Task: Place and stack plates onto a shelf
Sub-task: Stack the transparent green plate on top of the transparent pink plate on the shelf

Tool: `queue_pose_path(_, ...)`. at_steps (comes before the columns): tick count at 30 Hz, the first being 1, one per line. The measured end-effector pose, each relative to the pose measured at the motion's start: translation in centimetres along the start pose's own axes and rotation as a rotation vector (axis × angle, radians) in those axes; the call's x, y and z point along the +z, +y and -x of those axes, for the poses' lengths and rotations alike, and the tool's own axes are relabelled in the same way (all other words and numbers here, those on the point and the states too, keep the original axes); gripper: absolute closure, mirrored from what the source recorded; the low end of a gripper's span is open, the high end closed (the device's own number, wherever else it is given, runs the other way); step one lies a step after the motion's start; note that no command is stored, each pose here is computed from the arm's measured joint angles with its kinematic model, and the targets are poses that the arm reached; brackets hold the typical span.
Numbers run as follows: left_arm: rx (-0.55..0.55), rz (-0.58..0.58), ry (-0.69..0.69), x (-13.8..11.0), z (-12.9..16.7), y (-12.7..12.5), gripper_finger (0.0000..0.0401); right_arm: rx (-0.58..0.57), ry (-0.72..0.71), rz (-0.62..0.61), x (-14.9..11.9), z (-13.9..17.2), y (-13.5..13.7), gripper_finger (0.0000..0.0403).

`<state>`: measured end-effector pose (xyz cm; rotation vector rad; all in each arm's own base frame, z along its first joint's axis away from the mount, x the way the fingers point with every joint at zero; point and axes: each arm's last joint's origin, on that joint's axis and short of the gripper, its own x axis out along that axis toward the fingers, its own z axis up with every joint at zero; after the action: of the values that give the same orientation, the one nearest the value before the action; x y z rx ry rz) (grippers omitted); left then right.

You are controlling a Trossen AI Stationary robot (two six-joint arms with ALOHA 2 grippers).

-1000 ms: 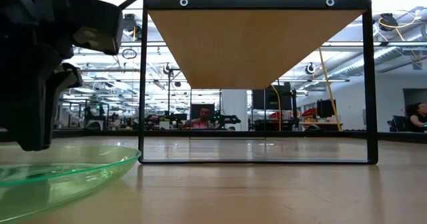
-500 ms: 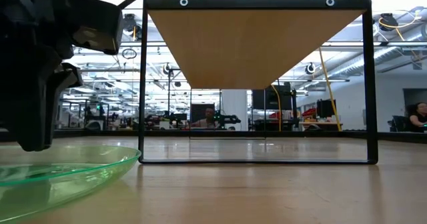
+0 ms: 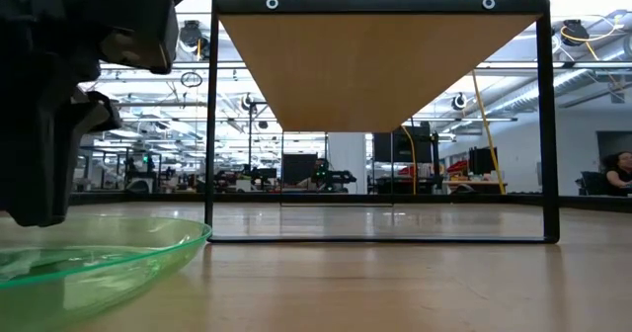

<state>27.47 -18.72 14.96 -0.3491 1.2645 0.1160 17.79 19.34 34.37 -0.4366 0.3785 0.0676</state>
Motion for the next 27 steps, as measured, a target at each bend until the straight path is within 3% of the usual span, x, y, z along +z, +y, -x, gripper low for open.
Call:
queue_pose_path(10, -0.008, 0.072, 0.001, -1.2, -1.3, 1.3, 0.0325, 0.000, 0.000, 0.000, 0.0, 0.0, 0.0, 0.0296)
queue_pose_path(27, -0.027, 0.079, -0.011, -1.3, -1.7, 1.4, 0.0325, 0.000, 0.000, 0.004, 0.0, 0.0, 0.0, 0.0296)
